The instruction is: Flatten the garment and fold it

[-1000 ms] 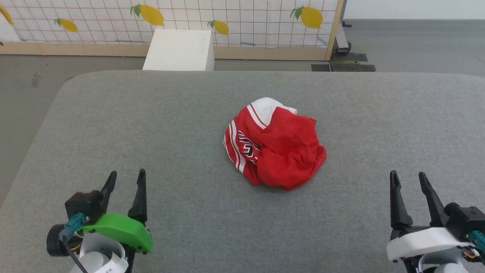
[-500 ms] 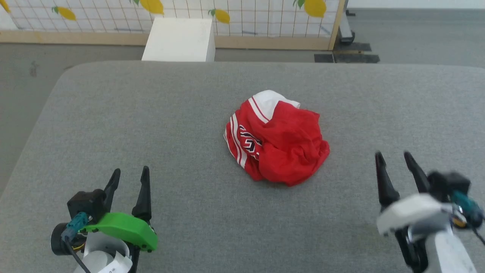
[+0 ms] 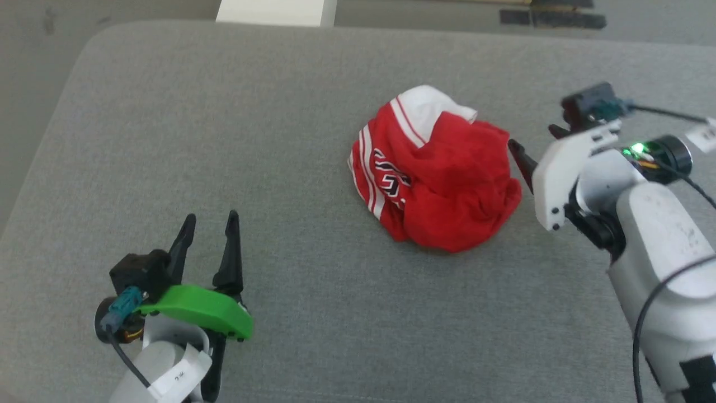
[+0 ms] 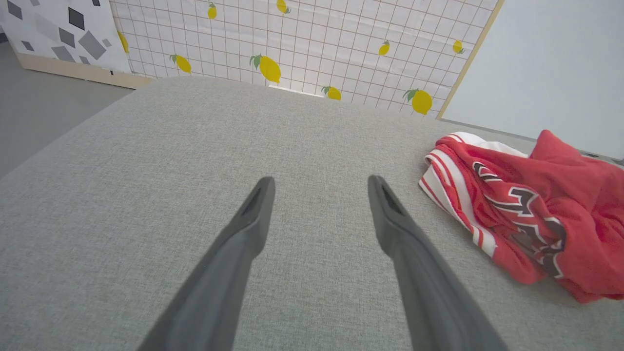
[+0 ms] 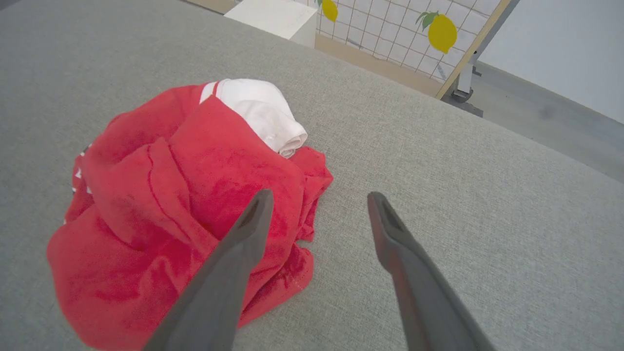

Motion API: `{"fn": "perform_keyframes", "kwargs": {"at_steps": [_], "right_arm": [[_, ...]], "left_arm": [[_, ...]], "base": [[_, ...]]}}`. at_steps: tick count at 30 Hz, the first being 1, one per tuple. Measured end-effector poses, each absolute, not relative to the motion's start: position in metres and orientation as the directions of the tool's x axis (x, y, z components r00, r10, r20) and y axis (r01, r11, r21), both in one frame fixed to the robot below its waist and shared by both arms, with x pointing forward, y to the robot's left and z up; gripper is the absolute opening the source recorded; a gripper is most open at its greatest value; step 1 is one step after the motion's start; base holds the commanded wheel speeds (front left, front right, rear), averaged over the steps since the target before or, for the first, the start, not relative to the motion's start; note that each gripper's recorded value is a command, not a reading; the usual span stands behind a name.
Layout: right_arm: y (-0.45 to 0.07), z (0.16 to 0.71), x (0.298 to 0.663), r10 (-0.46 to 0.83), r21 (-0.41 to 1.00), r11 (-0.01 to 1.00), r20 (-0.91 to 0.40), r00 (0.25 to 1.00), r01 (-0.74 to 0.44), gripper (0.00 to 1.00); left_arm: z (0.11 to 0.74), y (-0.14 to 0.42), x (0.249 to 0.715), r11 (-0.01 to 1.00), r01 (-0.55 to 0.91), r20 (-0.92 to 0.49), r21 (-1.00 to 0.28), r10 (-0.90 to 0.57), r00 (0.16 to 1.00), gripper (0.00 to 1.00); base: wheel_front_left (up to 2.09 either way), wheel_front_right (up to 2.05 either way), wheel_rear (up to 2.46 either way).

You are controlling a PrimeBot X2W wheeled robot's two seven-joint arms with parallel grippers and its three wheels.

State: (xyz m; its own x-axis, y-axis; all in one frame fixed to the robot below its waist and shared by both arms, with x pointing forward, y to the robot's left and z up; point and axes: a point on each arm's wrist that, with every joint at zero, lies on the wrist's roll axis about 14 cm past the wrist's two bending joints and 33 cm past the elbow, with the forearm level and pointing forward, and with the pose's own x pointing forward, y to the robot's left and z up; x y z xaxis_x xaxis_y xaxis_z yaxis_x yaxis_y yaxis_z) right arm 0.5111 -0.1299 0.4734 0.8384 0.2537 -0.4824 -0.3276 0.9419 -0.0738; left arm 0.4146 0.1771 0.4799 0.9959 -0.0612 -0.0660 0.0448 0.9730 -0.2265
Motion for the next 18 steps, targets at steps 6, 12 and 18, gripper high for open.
{"fn": "perform_keyframes", "kwargs": {"at_steps": [6, 12, 18], "right_arm": [[-0.116, 0.424, 0.515, 0.232, -0.126, 0.885, -0.714, 0.660, -0.447, 1.00], [-0.098, 0.376, 0.498, 0.217, -0.107, 0.823, -0.849, 0.482, -0.558, 1.00], [-0.090, 0.366, 0.499, 0.242, -0.063, 0.802, -0.875, 0.419, -0.594, 0.61]], "left_arm": [[0.466, 0.183, 0.422, 0.973, 0.015, -0.094, -0.231, -0.038, 0.995, 1.00], [0.455, 0.191, 0.426, 0.972, -0.016, -0.119, -0.236, -0.012, 0.993, 1.00], [0.440, 0.199, 0.421, 0.972, -0.054, -0.162, -0.230, 0.017, 0.987, 1.00]], "base": [[0.00, 0.00, 0.00], [0.00, 0.00, 0.00], [0.00, 0.00, 0.00]]}}
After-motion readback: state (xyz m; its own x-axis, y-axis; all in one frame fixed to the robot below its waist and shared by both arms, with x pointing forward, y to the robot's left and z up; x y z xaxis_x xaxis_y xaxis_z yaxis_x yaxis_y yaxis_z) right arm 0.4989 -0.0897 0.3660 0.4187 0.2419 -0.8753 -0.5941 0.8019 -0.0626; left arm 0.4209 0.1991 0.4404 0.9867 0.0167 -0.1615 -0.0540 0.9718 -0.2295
